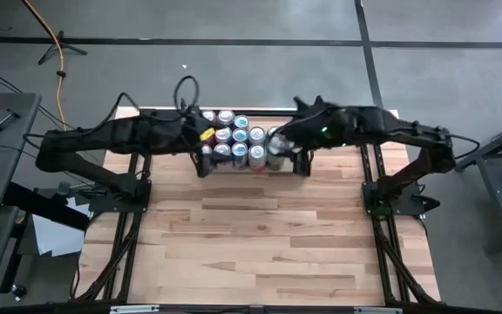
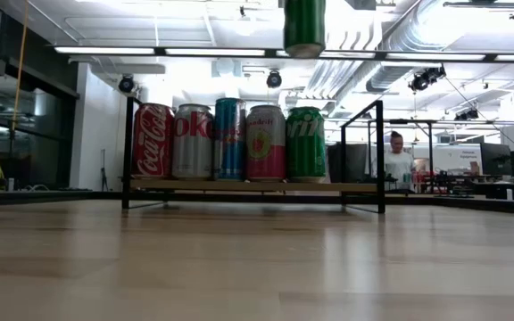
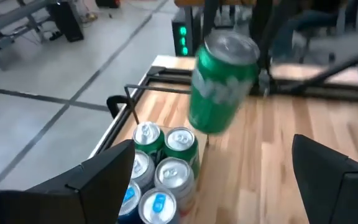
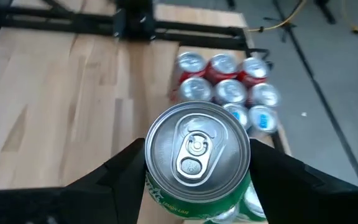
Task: Place canned beverage on shelf
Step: Put the green soda can on the shelf aligned with the other green soda cans
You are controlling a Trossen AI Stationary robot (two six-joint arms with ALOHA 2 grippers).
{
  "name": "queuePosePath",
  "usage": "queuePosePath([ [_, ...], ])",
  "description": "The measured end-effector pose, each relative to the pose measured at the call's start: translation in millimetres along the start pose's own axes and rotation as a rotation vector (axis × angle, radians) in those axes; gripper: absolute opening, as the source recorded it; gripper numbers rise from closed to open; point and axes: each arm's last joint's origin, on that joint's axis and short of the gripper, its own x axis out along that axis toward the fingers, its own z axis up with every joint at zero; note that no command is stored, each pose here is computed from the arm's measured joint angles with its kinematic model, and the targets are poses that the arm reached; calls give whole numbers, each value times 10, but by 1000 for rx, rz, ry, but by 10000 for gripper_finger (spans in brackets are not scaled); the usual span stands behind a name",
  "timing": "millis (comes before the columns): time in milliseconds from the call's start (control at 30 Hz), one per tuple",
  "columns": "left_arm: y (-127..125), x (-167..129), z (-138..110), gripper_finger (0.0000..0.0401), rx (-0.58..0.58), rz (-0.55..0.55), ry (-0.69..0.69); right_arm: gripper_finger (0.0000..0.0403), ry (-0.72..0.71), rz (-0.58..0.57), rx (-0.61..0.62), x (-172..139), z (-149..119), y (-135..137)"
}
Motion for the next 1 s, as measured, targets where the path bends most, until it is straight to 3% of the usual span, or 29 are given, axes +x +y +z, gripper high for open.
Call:
queuePosePath([
  [300,82,-230,-540,335,-283,-1,-173,234,-33,-126,96,-263,-110,-489],
  [633,103,-456,-607,335,-375,27,-285,234,-68,-240,117,192,-480,-1177],
  [833,84,-499,-586,335,-400,13,-315,234,-3,-168,71,522,-648,-1522],
  [1000,41,-526,-545,335,-460,-55,-350,234,-23,-21,14,719,-733,-1712],
])
